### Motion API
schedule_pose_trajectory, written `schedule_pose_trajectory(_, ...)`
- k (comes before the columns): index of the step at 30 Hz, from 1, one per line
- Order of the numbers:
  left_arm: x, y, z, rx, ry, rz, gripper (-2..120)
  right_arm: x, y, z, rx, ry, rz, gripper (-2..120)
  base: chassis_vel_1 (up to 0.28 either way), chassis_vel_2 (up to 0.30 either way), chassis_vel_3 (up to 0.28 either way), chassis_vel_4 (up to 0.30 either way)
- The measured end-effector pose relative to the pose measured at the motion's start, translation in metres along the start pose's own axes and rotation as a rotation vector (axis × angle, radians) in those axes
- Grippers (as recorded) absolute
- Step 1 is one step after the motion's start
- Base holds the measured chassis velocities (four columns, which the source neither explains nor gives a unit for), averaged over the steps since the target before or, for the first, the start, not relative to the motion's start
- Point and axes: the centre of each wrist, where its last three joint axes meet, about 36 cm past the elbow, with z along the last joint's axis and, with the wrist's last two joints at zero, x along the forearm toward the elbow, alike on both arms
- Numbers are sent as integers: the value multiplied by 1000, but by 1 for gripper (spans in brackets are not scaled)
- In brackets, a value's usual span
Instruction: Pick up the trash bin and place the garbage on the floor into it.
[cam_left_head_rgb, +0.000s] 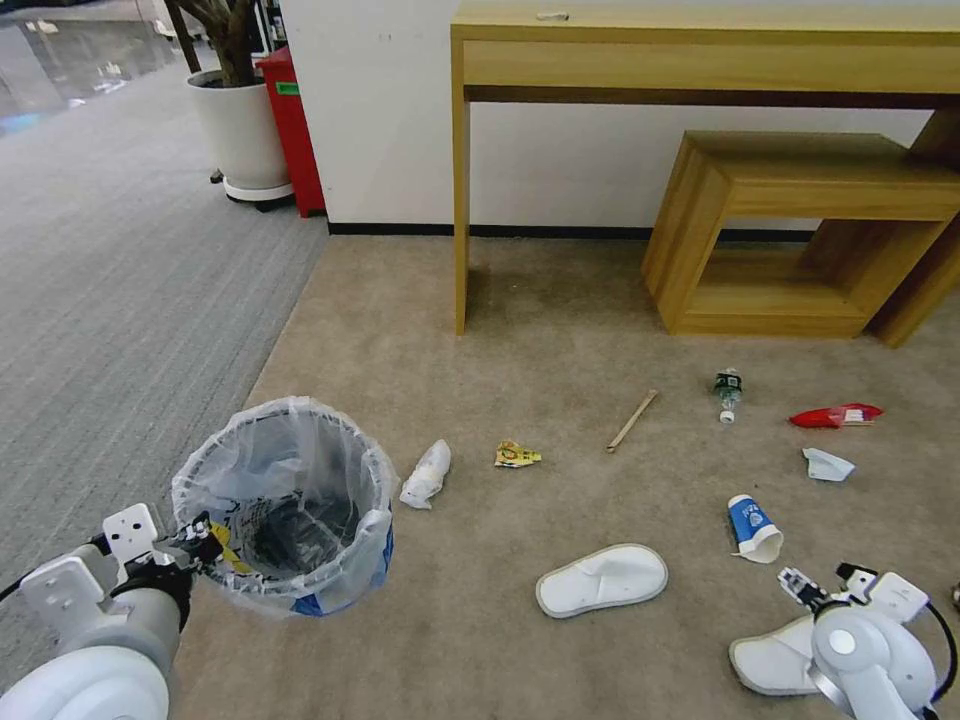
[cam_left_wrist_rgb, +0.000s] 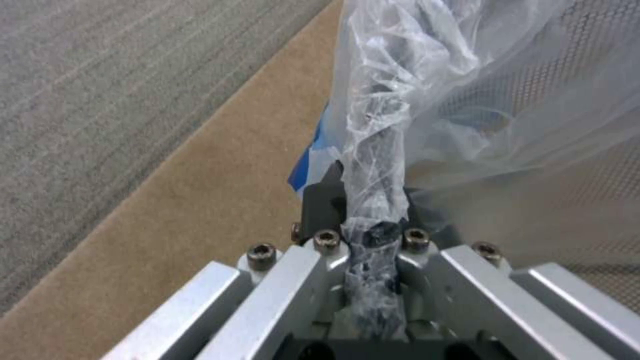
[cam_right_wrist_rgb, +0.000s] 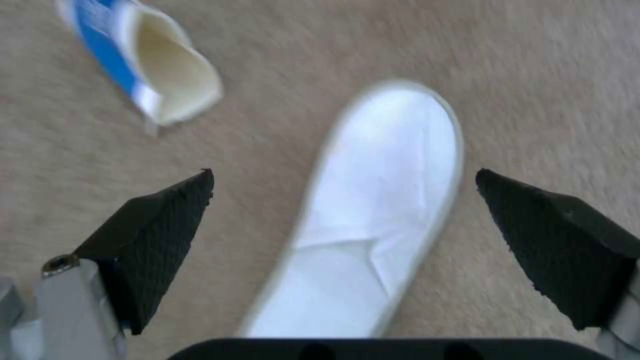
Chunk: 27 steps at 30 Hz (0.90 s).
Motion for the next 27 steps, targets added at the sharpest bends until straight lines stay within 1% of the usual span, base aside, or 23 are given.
schedule_pose_trajectory(4, 0, -2, 2, 7, 3, 5, 1, -15, -4, 10, -11, 40, 25, 100, 0, 0, 0, 0)
schedule_pose_trajectory(7, -1, -2, 3, 7, 4, 3, 1, -20, -4, 15, -14, 57, 26, 100, 0, 0, 0, 0)
schedule_pose_trajectory(10, -1, -2, 4, 5, 6, 0, 1, -24, -1, 23, -10, 80, 25, 100, 0, 0, 0, 0)
schedule_pose_trajectory(15, -2, -2, 4, 5, 3, -2, 1, -33, 3, 28, 1, 102, 39, 100, 0, 0, 0, 0)
schedule_pose_trajectory(17, -1, -1, 4, 6, 3, -4, 1, -44, 5, 31, 11, 122, 61, 100, 0, 0, 0, 0)
schedule_pose_trajectory(20, -1, -1, 4, 6, 3, -5, 1, -50, 3, 33, 18, 127, 74, 100, 0, 0, 0, 0)
schedule_pose_trajectory(22, -2, 1, 4, 6, 5, -8, 1, -56, -3, 33, 23, 121, 84, 100, 0, 0, 0, 0)
schedule_pose_trajectory(27, -3, 1, 4, 5, 6, -10, 1, -61, -11, 32, 26, 108, 84, 100, 0, 0, 0, 0)
